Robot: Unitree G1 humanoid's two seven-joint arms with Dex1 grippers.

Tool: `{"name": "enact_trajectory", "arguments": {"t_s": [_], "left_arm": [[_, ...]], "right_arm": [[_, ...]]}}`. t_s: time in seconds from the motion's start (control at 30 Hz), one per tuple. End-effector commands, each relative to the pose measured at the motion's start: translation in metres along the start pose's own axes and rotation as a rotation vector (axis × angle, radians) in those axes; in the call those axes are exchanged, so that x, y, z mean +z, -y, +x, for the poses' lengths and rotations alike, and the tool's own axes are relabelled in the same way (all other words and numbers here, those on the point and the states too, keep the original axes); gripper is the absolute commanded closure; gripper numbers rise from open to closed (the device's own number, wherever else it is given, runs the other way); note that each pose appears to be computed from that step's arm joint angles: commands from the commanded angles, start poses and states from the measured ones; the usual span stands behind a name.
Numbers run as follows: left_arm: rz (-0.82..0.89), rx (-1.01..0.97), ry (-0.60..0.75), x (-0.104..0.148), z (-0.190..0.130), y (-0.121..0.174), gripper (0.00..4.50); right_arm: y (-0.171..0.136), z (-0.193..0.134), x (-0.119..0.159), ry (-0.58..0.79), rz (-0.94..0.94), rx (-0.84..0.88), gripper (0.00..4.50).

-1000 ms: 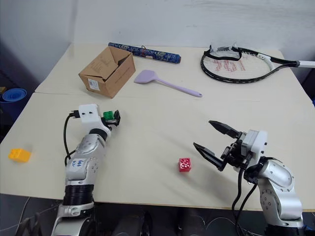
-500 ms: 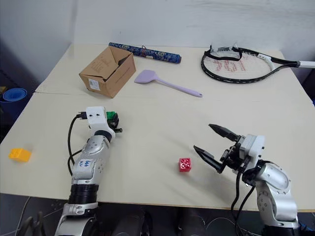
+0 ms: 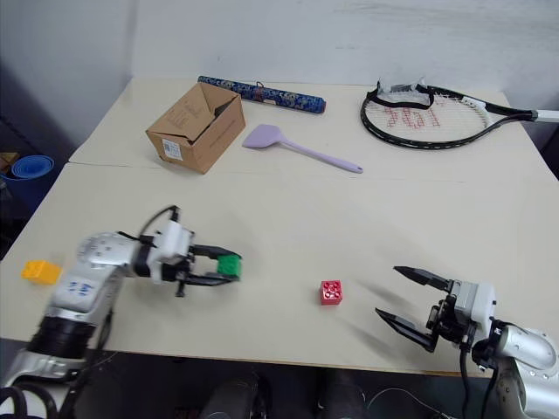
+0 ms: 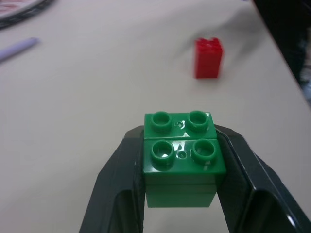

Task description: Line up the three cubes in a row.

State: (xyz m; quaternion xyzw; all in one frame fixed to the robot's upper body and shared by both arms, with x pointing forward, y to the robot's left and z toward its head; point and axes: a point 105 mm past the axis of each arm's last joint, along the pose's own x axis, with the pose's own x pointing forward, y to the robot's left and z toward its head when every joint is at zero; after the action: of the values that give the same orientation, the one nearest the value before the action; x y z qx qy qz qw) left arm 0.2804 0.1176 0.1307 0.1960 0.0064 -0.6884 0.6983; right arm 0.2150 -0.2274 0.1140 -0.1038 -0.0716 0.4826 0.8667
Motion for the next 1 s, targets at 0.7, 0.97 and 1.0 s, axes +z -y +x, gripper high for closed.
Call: {"name": "enact_trajectory", "arguments": {"t_s": [0.7, 0.97, 1.0], "left_arm": [[-0.083, -0.115, -0.038, -0.018, 0.061, 0.014, 2.99], [-0.024, -0.074, -0.084, -0.028, 0.055, 0.015, 2.99], [-0.017, -0.07, -0.091, -0.03, 0.052, 0.015, 2.99]], "right_arm": [[-0.013, 0.004, 0.027, 0.027, -0.06, -0.068, 0.0], [-0.01, 0.015, 0.031, 0.036, -0.058, -0.05, 0.0], [-0.01, 0.016, 0.031, 0.036, -0.058, -0.048, 0.0]]}}
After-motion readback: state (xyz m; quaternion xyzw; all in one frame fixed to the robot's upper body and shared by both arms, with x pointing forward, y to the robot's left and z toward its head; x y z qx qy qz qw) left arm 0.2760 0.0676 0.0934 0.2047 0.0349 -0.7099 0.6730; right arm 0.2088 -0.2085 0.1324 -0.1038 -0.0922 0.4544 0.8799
